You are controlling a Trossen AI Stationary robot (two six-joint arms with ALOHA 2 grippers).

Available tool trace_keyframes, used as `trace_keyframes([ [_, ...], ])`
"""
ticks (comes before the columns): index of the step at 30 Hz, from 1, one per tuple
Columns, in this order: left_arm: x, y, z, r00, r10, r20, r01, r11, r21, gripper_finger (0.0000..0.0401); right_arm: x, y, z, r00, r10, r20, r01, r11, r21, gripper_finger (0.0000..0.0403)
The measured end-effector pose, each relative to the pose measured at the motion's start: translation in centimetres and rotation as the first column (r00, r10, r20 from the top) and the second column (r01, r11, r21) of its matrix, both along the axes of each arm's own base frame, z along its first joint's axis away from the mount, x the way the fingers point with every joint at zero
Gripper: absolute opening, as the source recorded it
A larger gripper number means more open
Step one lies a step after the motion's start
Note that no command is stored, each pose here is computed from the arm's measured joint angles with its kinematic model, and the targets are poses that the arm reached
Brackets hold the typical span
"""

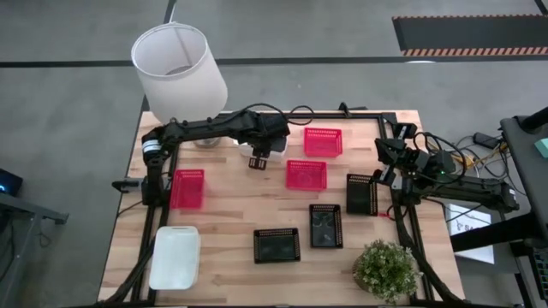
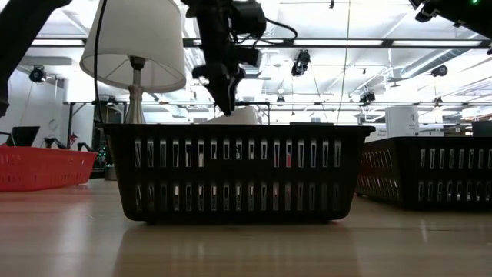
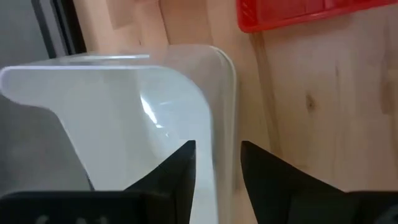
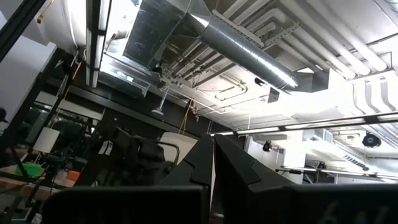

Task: Stack baskets by color
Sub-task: Stack the middle white bin on top of the top white bin

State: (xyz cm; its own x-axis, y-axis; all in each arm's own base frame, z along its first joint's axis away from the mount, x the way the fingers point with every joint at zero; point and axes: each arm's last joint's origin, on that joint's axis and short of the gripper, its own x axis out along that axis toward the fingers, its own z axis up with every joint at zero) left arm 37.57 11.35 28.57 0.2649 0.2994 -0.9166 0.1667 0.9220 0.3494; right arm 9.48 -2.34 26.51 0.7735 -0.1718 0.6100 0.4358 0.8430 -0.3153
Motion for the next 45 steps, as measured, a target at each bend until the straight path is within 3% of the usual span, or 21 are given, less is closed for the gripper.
trace_keyframes([
  [5, -0.1, 0.2, -1.2, 0.999, -0.025, -0.030, 0.025, 1.000, 0.002, 0.0093, 0.0, 0.0, 0.0, 1.000, -0.002, 0.000, 0.002, 1.000, -0.002, 0.0009],
  [12, -0.2, 0.0, -1.8, 0.997, -0.037, -0.060, 0.039, 0.999, 0.023, 0.0007, 0.0, 0.0, 0.0, 1.000, -0.011, -0.001, 0.011, 1.000, -0.014, 0.0009],
  [18, 0.1, -0.5, -1.1, 0.990, -0.076, -0.118, 0.096, 0.980, 0.172, 0.0001, -0.1, 0.0, 0.1, 1.000, -0.014, 0.005, 0.014, 1.000, -0.019, 0.0009],
  [34, -0.9, -2.8, 2.9, 0.978, -0.080, -0.193, 0.109, 0.983, 0.145, 0.0000, -0.1, 0.0, 0.2, 1.000, -0.012, 0.022, 0.012, 1.000, -0.021, 0.0009],
  [39, -0.9, -2.6, 2.8, 0.975, -0.083, -0.206, 0.114, 0.983, 0.146, 0.0000, -0.2, 0.0, 0.2, 1.000, -0.018, 0.022, 0.019, 0.999, -0.029, 0.0009],
  [45, 0.3, -2.2, 0.9, 0.963, -0.100, -0.249, 0.137, 0.981, 0.136, 0.0000, -0.2, 0.0, 0.2, 1.000, -0.019, 0.023, 0.019, 0.999, -0.030, 0.0009],
])
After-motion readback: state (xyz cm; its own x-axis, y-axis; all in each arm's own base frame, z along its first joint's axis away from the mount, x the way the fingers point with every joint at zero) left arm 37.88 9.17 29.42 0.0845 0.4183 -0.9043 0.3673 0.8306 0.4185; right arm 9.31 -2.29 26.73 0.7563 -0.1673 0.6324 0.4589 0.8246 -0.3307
